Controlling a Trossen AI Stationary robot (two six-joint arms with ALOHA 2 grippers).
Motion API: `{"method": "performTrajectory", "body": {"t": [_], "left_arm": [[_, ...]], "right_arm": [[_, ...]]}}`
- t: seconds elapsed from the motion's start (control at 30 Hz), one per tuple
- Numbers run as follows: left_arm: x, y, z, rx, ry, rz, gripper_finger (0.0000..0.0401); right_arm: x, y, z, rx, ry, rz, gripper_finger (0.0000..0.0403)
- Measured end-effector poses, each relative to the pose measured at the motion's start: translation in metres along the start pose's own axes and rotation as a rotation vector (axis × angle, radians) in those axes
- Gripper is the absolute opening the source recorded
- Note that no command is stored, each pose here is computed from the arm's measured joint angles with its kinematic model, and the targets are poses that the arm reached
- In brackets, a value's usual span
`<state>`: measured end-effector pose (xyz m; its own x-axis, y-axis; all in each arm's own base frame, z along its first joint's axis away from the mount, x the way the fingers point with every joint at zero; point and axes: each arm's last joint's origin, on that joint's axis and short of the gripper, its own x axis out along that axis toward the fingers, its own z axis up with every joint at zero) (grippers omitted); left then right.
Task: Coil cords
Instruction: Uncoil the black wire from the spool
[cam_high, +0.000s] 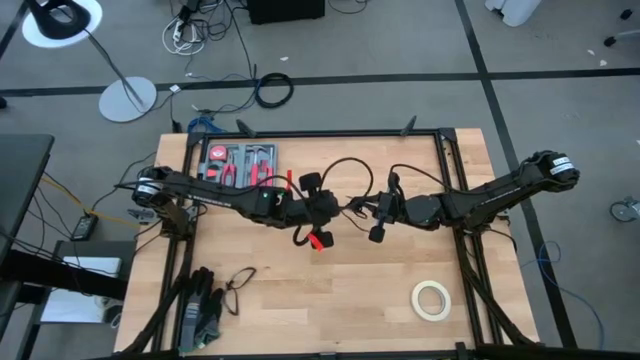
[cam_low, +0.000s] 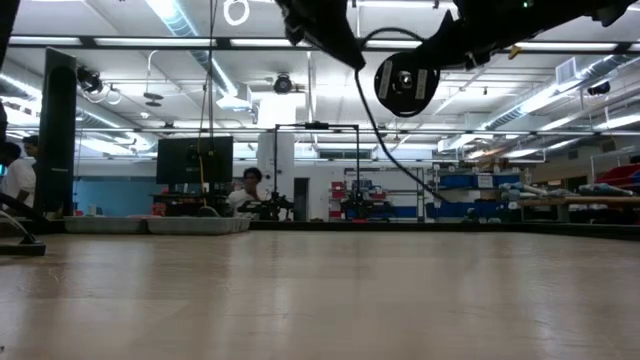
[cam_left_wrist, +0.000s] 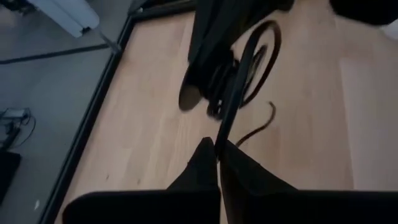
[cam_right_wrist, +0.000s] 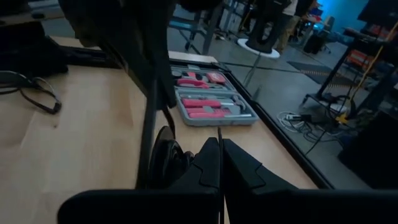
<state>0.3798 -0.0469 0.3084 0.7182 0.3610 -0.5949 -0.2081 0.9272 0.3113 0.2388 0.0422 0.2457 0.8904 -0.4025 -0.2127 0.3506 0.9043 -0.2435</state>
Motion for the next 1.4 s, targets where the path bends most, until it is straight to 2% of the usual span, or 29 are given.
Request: {"method": "performTrajectory", "body": {"t": [0.13,0.27,0.5,0.7,1.0,1.17,1.4], "left_arm": [[-0.002,-0.002,0.006,-0.023,-0.043,-0.055,0.0000],[0.002,-0.007,0.004,-0.048,-0.028,-0.107,0.0000],[0.030,-0.033,-0.015,0.008,0.098,-0.172,0.0000],[0.037,-0.031,-0.041,0.082,0.295,-0.004,0.0000],[0.018,-0.013,-0.059,0.175,0.473,0.236,0.0000],[-0.005,0.001,-0.050,0.135,0.420,0.271,0.0000],[-0.053,0.024,-0.019,0.005,0.199,0.276,0.0000]], "right_arm": [[0.003,-0.003,0.000,0.016,-0.003,-0.017,0.0000],[0.005,-0.007,0.001,0.036,-0.011,-0.034,0.0000],[0.007,-0.010,0.003,0.055,-0.029,-0.050,0.0000],[0.005,-0.008,0.002,0.044,-0.024,-0.038,0.0000],[0.000,-0.001,0.003,0.035,-0.028,-0.004,0.0000],[-0.001,0.000,-0.002,0.031,0.014,0.005,0.0000],[0.002,-0.005,-0.006,0.047,0.056,-0.018,0.0000]]}}
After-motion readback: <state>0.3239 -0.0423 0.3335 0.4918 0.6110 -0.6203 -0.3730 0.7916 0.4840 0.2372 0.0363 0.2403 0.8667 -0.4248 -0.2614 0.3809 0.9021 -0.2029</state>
